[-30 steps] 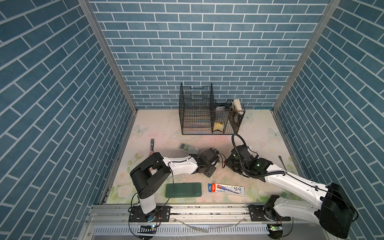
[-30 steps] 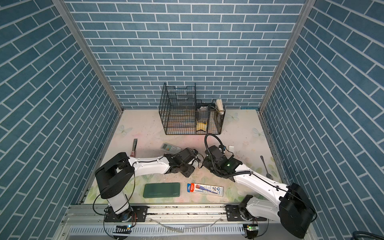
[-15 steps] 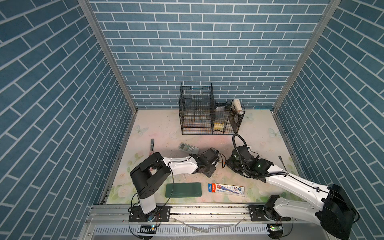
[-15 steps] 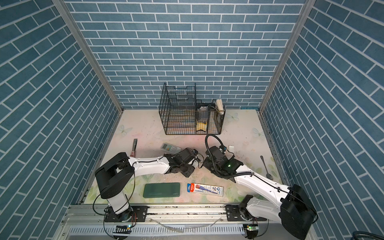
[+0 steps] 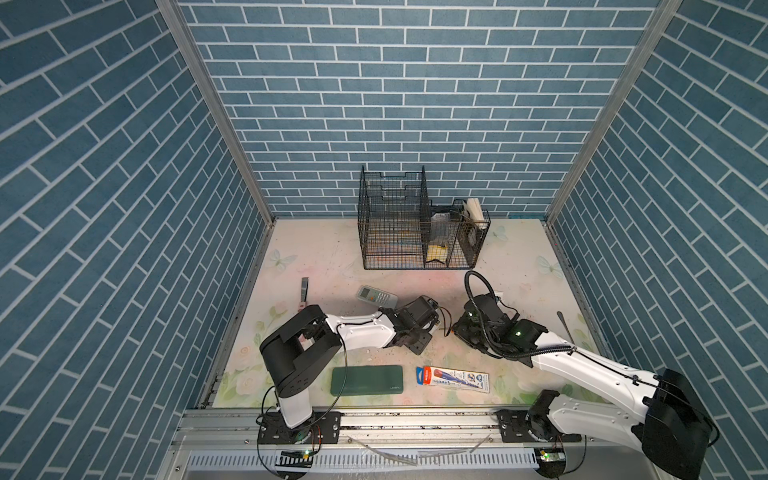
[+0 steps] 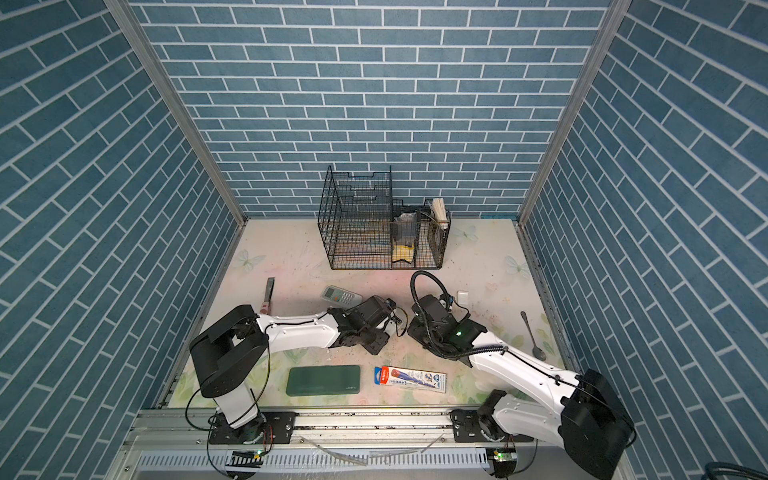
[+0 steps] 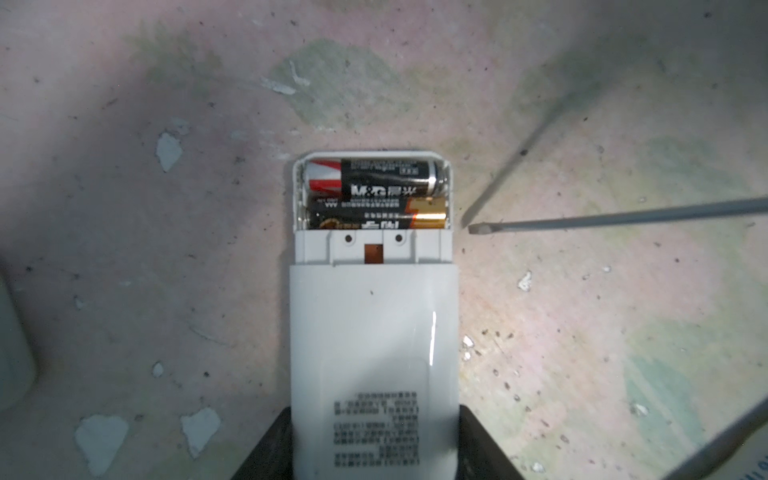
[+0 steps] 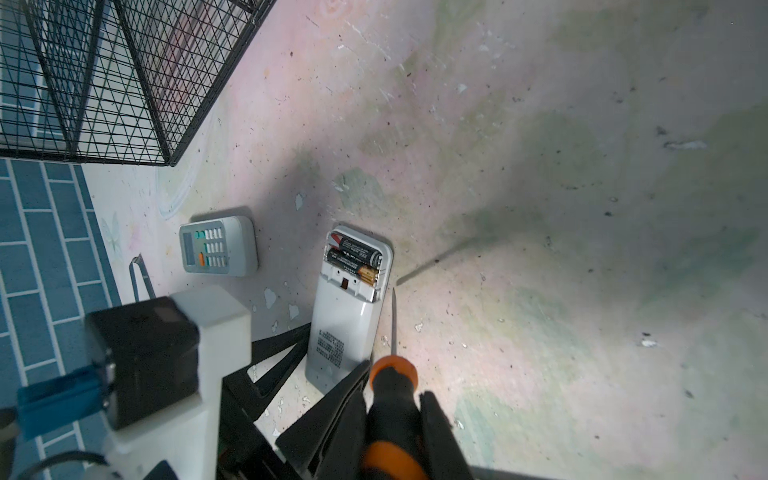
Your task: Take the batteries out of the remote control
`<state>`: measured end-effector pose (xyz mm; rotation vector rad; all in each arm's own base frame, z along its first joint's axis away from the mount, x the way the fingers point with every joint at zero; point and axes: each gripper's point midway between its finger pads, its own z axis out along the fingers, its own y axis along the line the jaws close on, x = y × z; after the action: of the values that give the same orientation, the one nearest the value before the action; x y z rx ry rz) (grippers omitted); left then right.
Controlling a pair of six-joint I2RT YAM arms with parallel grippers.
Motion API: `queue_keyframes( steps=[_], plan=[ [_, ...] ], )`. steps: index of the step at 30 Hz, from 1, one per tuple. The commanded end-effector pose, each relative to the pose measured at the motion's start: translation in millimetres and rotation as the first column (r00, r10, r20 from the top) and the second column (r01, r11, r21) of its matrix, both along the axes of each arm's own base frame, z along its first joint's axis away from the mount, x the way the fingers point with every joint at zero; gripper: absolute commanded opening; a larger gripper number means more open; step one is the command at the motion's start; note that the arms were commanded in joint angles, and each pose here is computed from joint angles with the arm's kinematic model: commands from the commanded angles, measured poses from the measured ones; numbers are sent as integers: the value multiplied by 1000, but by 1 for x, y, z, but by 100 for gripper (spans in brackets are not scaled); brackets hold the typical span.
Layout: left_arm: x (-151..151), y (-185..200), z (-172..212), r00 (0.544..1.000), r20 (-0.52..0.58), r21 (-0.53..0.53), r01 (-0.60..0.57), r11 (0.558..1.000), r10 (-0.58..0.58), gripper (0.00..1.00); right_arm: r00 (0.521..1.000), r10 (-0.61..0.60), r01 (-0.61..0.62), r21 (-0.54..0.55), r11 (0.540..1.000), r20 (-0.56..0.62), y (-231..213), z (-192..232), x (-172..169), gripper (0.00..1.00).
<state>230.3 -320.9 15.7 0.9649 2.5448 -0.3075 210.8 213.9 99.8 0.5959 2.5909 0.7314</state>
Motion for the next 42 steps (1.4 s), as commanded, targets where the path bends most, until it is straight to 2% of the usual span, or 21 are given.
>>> queue_keyframes(
  steps=[1, 42],
  plan=[
    [-52, 49, -60, 971, -239, 182, 22, 983, 22, 33, 1000, -18, 18, 13, 1000, 22, 0, 16, 3, 0],
    [-54, 51, -64, 970, -243, 189, 25, 982, 23, 32, 995, -20, 15, 53, 999, 98, 10, 34, 17, 0]
  ],
)
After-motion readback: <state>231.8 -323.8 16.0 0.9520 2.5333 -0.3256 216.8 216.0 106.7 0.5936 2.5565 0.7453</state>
